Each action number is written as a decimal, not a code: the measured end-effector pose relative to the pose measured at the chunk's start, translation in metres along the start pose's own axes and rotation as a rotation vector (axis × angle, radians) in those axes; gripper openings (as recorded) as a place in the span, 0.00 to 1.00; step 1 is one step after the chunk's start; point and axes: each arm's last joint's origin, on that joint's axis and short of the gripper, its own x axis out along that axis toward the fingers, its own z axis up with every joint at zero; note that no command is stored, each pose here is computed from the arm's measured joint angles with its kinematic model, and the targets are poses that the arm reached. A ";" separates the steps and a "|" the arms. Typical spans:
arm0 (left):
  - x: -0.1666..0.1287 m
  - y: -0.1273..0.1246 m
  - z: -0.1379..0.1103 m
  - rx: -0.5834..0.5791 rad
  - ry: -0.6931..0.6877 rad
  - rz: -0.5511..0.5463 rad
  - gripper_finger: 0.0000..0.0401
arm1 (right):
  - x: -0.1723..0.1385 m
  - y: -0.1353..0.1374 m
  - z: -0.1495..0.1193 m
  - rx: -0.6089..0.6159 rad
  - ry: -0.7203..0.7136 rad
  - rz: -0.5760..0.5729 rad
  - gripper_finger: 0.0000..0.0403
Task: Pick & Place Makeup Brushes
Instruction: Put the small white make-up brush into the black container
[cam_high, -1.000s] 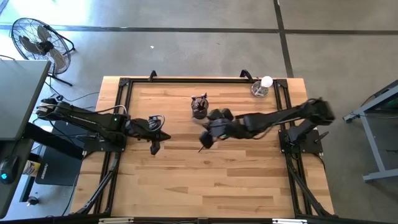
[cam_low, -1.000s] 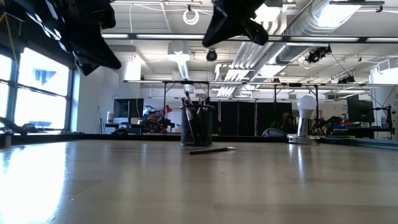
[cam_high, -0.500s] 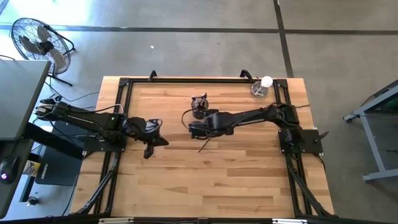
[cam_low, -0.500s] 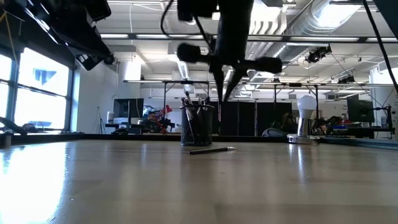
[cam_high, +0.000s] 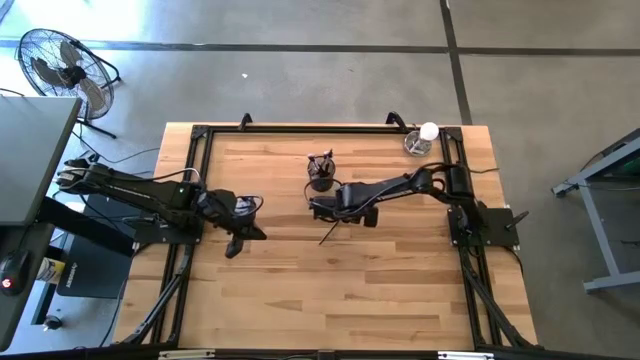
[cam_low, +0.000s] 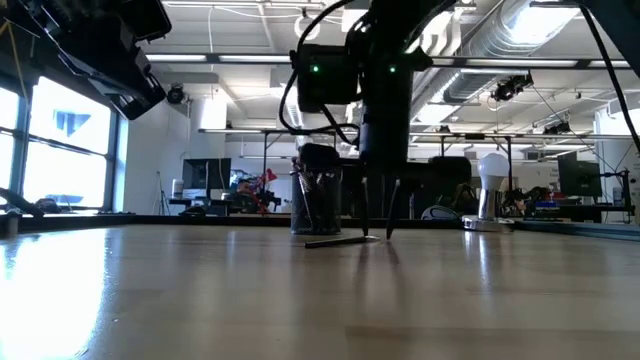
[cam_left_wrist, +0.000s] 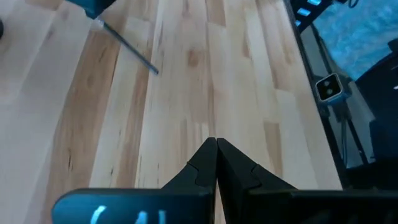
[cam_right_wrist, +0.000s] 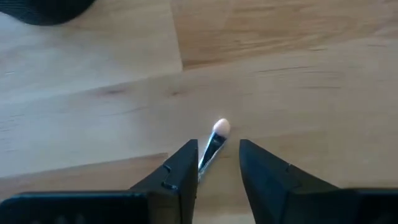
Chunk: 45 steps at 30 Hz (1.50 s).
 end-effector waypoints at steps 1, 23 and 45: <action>0.000 0.000 -0.001 -0.001 0.009 0.003 0.00 | 0.002 -0.001 0.001 0.003 0.001 0.000 0.28; 0.000 0.002 -0.004 0.002 0.047 0.015 0.00 | 0.019 -0.008 0.003 -0.515 0.117 0.043 0.04; 0.000 0.002 -0.001 0.006 0.001 0.064 0.00 | -0.048 -0.026 -0.059 -0.966 -0.071 0.227 0.00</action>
